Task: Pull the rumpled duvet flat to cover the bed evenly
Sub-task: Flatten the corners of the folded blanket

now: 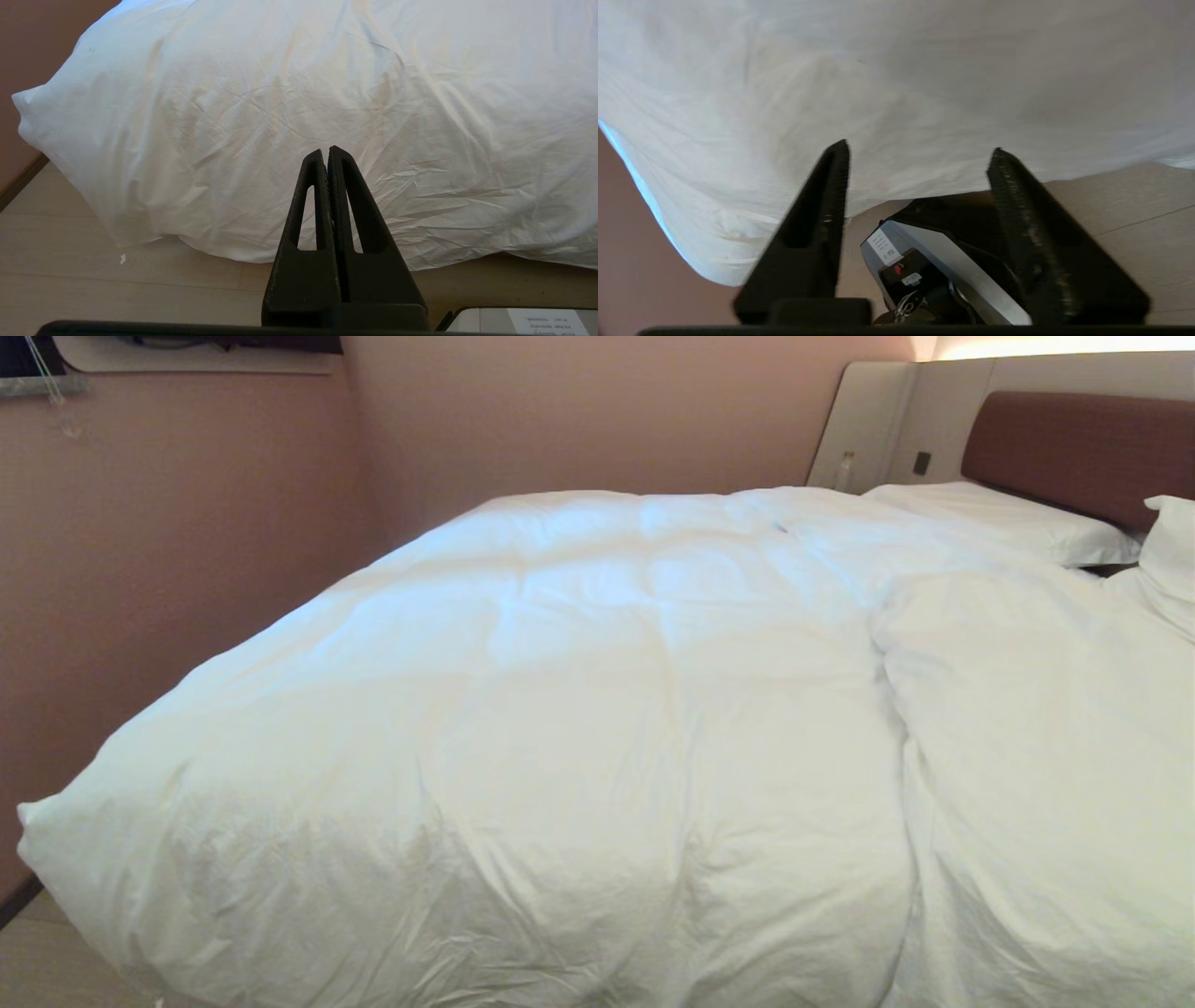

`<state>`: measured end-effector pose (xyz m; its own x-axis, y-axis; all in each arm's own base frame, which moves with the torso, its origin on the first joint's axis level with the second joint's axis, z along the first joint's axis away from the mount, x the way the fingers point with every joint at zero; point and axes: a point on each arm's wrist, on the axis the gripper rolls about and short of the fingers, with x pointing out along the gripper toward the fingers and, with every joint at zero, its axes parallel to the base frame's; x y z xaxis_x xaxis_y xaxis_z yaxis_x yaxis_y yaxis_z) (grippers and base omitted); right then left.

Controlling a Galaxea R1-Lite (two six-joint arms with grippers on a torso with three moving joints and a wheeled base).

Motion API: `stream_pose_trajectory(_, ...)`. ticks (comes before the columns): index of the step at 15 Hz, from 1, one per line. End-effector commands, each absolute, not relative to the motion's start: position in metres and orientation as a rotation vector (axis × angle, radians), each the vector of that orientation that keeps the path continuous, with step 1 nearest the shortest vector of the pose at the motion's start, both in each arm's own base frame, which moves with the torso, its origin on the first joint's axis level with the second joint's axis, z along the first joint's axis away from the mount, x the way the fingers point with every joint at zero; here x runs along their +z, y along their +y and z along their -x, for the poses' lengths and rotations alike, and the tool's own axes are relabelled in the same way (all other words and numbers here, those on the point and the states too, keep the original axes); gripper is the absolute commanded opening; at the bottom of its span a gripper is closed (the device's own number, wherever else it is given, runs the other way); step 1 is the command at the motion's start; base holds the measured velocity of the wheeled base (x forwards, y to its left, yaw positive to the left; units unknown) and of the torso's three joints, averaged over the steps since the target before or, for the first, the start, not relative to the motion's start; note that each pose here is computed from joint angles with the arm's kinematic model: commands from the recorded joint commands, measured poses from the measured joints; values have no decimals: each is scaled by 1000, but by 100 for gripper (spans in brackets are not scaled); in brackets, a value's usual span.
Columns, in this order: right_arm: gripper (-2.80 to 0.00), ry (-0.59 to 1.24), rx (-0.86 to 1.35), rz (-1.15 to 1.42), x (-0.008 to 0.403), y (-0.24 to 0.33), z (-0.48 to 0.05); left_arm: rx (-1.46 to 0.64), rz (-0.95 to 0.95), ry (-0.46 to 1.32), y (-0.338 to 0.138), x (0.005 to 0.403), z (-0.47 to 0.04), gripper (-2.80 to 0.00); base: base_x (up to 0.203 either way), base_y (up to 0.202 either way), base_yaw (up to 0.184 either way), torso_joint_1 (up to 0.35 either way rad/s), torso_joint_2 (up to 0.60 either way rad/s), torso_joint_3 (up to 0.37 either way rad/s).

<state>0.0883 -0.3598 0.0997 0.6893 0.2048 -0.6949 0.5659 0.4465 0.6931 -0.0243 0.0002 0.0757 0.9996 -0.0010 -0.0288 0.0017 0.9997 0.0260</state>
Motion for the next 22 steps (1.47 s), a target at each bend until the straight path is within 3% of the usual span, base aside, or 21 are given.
stream_pose_trajectory(1, 0, 793, -232, -1112, 103, -359, -93, -2, -26, 29, 0, 76, 24, -280, 0, 0, 0, 0, 0, 0)
stream_pose_trajectory(8, 0, 796, -179, -1050, 107, -363, -129, -1, -26, 29, 0, 76, 24, -280, 0, 0, 0, 0, 0, 0)
stream_pose_trajectory(15, 0, 827, -207, -1045, 72, -380, -136, 0, -26, 29, 0, 76, 24, -280, 0, 0, 0, 0, 0, 0)
stream_pose_trajectory(22, 0, 885, -284, -976, 56, -380, -186, -2, -26, 29, 0, 76, 24, -280, 0, 0, 0, 0, 0, 0)
